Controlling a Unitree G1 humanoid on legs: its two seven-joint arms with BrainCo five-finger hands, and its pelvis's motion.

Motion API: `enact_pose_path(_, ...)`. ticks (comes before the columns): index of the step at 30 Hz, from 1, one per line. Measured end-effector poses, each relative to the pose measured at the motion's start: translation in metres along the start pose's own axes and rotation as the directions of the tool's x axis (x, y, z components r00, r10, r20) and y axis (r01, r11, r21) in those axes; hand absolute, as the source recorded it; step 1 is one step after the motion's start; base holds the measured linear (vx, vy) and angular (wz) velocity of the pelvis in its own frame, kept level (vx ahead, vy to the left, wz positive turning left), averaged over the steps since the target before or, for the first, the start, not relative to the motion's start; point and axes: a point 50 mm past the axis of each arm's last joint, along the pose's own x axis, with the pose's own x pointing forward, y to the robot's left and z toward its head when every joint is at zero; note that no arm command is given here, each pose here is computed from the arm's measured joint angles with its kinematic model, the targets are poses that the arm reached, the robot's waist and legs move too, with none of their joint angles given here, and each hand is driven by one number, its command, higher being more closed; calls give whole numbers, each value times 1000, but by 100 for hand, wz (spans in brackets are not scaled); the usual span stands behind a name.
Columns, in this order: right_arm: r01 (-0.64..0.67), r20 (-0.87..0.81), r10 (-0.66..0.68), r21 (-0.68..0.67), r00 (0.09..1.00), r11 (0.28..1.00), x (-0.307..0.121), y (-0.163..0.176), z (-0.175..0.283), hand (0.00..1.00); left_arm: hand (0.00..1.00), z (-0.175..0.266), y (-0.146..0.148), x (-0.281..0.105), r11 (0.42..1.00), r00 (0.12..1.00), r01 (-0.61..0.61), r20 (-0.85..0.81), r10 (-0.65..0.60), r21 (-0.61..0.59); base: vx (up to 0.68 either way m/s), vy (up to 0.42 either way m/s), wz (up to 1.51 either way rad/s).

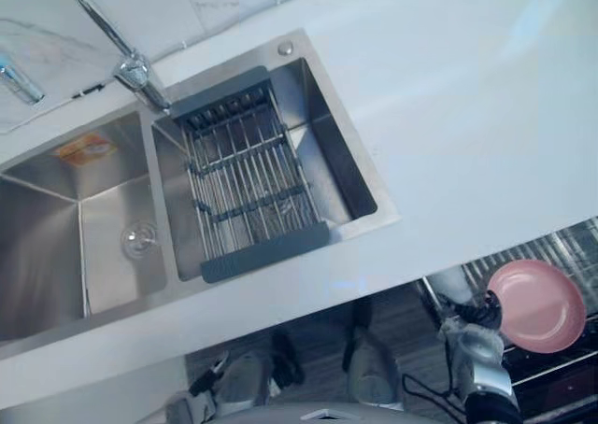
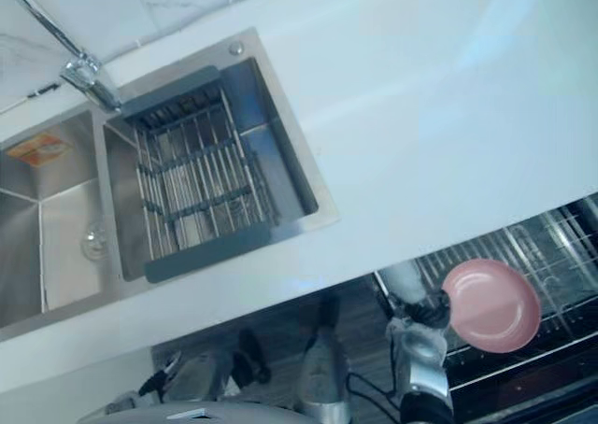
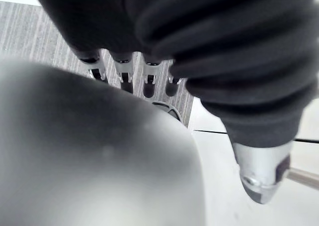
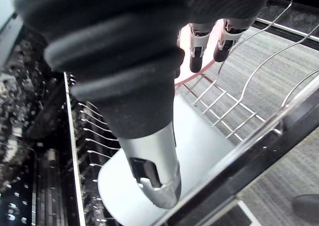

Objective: Walk over to the sink, pick up the cup, carry it to the dishwasher, place the cup inside the dishwasher, then close the dishwasher door

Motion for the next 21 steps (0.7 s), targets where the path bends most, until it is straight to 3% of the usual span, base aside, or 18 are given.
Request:
enact_pose_path(5, 110, 126, -138, 210, 982, 972, 1, -46, 28, 0, 0, 2, 18, -5, 996, 996, -90, -13, 90, 9, -56, 22, -26)
enact_pose_path(12, 349, 272, -461, 372, 845, 860, 0, -146, 85, 0, 0, -7, 34, -9, 985, 981, -172, -94, 170, -15, -49, 67, -38)
enact_pose_path(15, 431, 171, -574, 499, 801, 751, 2, -195, 85, 0, 0, -16, 42, -13, 980, 973, -197, -128, 191, -37, 13, 32, -12)
enact_pose_path(17, 505, -44, -618, 625, 785, 596, 2, -230, 55, 0, 0, -24, 47, -14, 975, 966, -215, -160, 204, -55, 6, -11, -9)
enact_pose_path(21, 545, -243, -546, 672, 802, 501, -7, -235, 4, 0, 0, -35, 49, -15, 965, 964, -221, -184, 195, -139, 6, 23, -9)
